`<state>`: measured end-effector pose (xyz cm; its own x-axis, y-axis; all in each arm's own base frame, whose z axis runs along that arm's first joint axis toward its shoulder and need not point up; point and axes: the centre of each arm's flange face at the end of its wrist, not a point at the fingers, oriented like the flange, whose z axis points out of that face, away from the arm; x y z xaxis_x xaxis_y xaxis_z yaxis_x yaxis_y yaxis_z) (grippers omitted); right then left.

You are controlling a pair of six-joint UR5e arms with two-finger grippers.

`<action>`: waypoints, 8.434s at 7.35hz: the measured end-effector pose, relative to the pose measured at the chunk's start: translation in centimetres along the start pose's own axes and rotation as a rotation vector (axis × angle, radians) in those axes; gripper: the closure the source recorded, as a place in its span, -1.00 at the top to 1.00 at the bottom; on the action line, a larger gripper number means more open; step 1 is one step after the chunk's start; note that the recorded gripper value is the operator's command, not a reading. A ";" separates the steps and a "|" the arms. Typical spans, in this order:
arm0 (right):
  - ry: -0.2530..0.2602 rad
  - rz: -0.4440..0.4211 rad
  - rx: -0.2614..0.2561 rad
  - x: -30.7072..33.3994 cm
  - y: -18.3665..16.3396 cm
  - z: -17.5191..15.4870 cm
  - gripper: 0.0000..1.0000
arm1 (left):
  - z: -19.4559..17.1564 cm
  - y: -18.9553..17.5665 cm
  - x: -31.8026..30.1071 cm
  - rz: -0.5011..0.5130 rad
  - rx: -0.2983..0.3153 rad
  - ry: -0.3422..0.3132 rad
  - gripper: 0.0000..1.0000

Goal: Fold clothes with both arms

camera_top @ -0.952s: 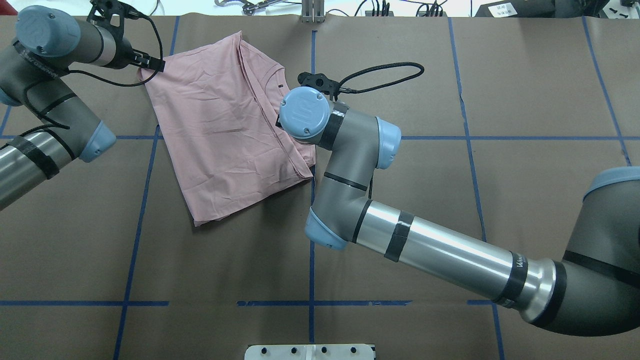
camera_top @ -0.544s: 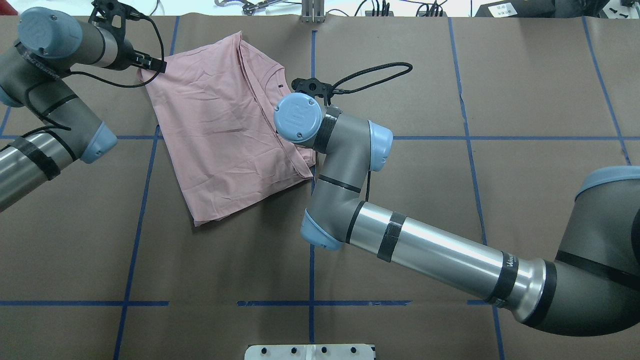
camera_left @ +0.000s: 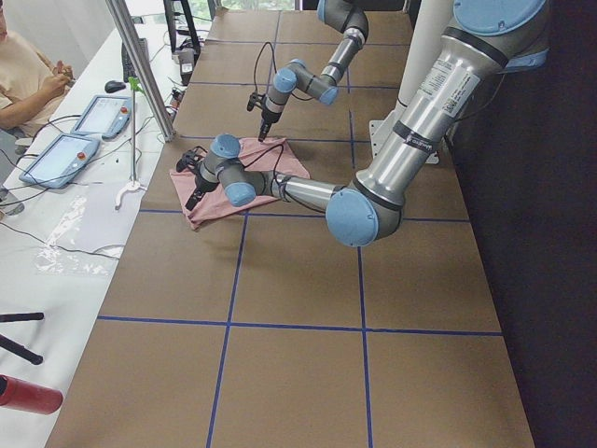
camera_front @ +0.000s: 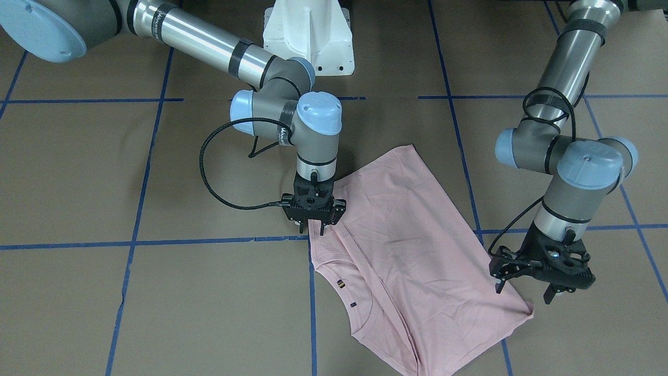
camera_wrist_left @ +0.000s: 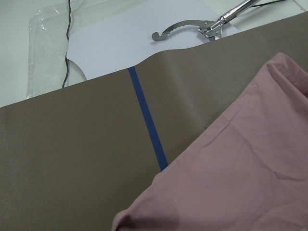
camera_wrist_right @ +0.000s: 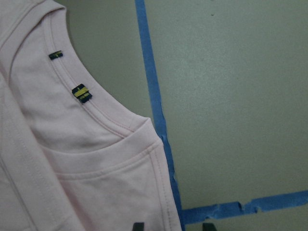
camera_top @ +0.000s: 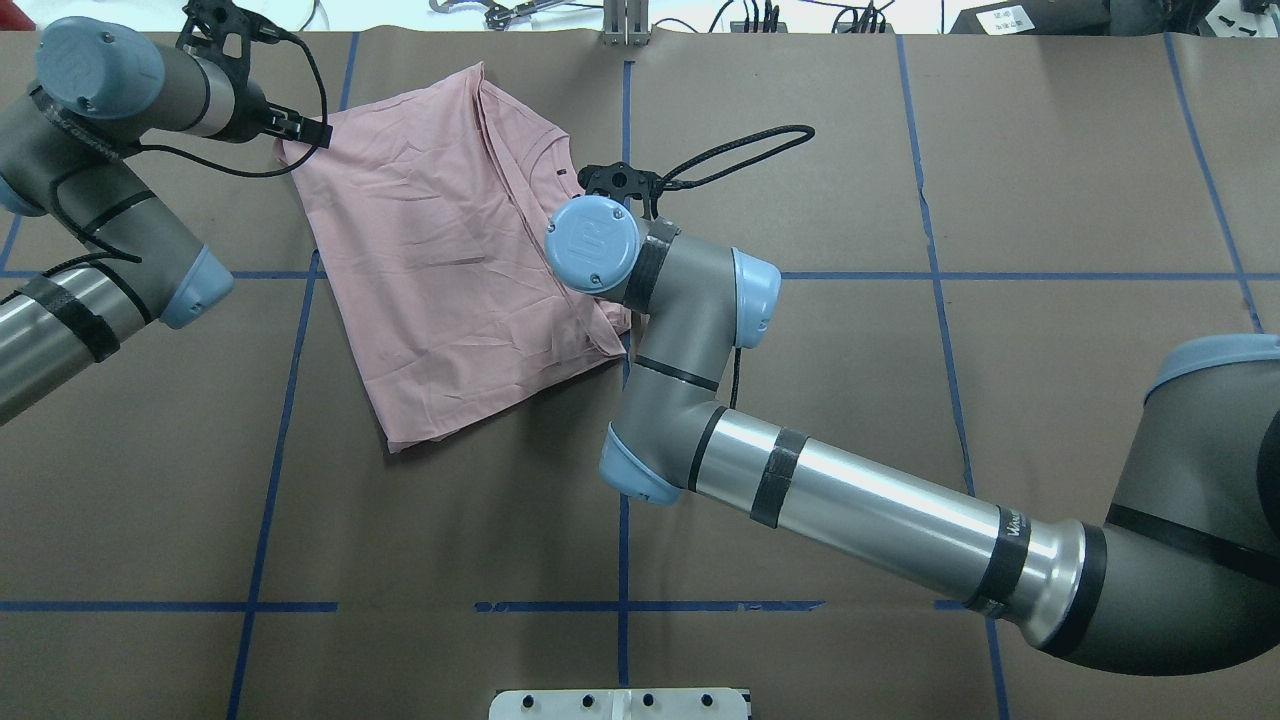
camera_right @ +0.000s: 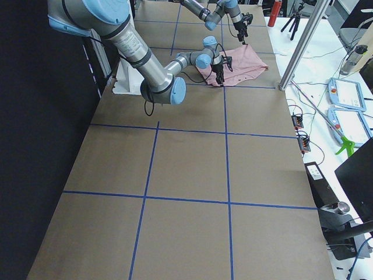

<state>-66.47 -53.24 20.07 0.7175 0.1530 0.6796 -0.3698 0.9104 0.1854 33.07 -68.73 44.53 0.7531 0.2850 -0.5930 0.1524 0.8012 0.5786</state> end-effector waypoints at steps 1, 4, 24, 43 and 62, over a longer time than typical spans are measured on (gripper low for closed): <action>0.000 0.000 0.003 -0.2 0.1 0.0 -0.09 | 0.0 0.0 0.0 0.000 0.000 0.000 1.00; 0.002 -0.002 0.006 -0.6 0.5 0.1 -0.11 | 0.1 0.3 -0.2 0.000 -0.003 -0.002 1.00; -0.125 -0.091 0.011 19.4 21.8 -9.9 0.98 | -0.4 0.9 4.2 0.037 -0.001 0.062 1.00; -0.176 -0.042 0.005 23.8 23.0 -14.3 1.00 | -19.0 33.1 34.5 -0.628 -0.348 0.257 0.19; -0.178 0.019 -0.018 22.1 24.3 -14.3 0.70 | -18.6 32.9 35.0 -0.650 -0.349 0.252 -1.00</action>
<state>-51.12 -22.28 29.48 0.5941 0.1017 0.7979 -0.3709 0.9149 0.1596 52.51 -22.58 32.42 0.4068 -0.2208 -0.8864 0.2717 0.9557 -0.1133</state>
